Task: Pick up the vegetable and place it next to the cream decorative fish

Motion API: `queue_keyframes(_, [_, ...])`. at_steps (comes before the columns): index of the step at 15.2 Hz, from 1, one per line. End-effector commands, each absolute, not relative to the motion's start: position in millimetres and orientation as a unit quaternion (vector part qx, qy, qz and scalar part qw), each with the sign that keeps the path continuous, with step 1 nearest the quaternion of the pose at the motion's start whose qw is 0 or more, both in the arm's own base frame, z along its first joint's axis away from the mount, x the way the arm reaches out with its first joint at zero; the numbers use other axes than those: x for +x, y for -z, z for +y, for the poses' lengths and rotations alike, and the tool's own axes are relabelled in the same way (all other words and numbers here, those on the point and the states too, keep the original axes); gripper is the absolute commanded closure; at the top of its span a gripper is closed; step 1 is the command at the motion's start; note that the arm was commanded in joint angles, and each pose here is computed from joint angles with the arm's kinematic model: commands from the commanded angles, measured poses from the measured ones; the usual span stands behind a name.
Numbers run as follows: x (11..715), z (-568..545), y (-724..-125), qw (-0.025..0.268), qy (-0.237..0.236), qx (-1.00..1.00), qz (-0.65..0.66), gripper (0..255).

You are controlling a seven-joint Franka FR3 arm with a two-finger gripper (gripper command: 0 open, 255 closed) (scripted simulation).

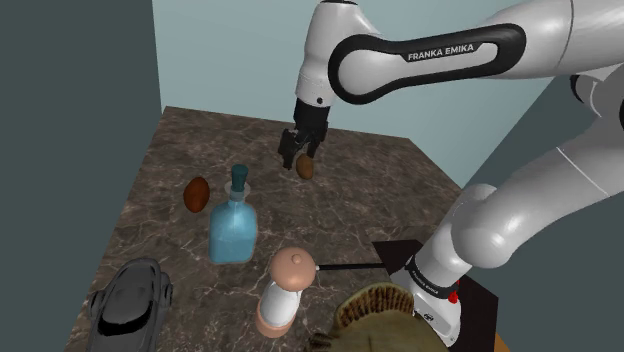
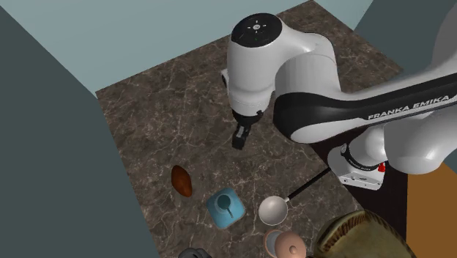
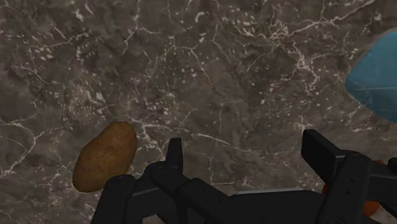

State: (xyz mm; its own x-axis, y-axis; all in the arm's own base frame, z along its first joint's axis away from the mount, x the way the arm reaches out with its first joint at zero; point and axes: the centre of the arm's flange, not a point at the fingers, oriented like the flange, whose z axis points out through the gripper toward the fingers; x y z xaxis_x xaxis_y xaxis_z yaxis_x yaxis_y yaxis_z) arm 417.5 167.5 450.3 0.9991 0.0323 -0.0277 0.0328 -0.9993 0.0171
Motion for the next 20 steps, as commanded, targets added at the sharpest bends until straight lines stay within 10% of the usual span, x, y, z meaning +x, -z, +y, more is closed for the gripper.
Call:
queue_keyframes(1, [431.5,186.8,-440.6,0.002,0.011,1.000,0.008,0])
queue_keyframes(20, [553.3,334.2,-358.1,-0.045,-0.013,0.997,-0.056,0])
